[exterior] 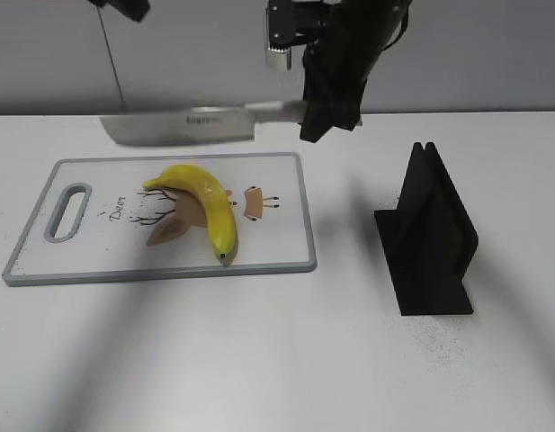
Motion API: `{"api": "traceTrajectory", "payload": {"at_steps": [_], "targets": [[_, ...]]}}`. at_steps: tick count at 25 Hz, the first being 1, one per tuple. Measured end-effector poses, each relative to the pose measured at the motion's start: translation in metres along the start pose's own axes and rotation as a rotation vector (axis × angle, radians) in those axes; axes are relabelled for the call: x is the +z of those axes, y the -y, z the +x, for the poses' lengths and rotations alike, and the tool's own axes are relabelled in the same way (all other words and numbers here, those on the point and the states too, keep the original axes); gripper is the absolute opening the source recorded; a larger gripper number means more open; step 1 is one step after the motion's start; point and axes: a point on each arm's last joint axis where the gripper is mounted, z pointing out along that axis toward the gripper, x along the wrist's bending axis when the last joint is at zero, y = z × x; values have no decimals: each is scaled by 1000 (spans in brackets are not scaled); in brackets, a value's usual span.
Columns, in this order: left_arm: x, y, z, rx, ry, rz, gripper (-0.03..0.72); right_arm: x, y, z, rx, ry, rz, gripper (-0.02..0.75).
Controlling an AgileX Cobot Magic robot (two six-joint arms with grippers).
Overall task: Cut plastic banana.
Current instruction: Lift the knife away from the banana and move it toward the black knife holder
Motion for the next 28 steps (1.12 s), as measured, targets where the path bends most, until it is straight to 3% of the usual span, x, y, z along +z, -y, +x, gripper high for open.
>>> {"api": "traceTrajectory", "payload": {"at_steps": [6,12,21,28], "targets": [[-32,6,1,-94,-89,92,588,1,-1,4,95,-32,17,190],[-38,15,19,-250,-287,155,589,1,-1,4,365,-31,16,190],[-44,32,38,-423,-228,134,589,-25,-4,5,736,51,36,189],[-70,88,28,-492,-252,252,589,-80,-9,32,861,82,-6,189]]}}
